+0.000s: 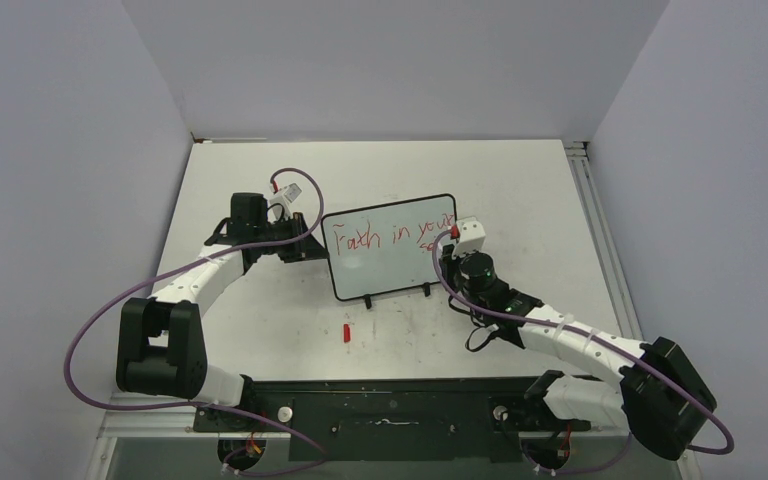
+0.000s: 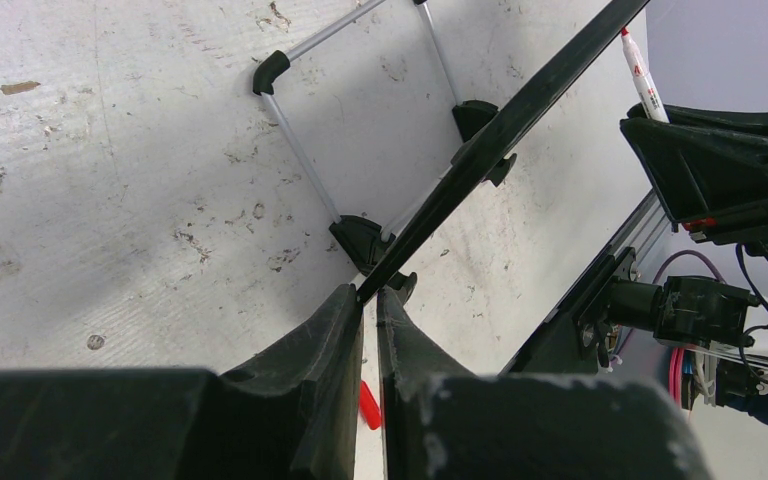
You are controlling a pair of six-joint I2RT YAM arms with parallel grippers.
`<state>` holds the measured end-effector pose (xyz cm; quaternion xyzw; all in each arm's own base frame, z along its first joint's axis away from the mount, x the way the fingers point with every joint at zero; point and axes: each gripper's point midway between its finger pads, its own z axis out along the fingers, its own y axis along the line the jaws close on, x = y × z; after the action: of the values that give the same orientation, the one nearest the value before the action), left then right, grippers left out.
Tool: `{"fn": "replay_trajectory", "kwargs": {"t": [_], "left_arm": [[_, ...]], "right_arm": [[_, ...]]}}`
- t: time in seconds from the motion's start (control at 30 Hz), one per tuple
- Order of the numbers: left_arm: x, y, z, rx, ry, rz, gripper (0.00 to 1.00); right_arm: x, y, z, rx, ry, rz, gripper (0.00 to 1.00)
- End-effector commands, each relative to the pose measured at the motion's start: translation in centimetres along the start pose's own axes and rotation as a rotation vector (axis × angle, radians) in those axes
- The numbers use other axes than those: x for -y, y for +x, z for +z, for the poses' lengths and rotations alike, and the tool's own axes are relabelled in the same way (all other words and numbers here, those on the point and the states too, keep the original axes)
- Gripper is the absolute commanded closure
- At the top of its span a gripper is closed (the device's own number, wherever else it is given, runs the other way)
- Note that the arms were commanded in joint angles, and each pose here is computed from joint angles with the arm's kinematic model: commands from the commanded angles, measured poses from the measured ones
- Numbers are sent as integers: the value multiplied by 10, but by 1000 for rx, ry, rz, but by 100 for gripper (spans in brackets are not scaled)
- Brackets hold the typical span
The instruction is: Write a sentence on the whiteboard
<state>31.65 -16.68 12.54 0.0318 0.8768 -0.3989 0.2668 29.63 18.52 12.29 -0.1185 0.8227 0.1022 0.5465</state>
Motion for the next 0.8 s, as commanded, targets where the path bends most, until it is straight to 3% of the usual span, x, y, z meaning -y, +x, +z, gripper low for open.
{"fn": "replay_trajectory", "kwargs": {"t": [0.0,0.77], "left_arm": [[11,-21,-4,52,17,66,91],[12,-21,-5,55,20,68,91]], "right_arm": [[1,-26,6,69,19,28,95],[4,21,-8,-22,11,78,95]]}}
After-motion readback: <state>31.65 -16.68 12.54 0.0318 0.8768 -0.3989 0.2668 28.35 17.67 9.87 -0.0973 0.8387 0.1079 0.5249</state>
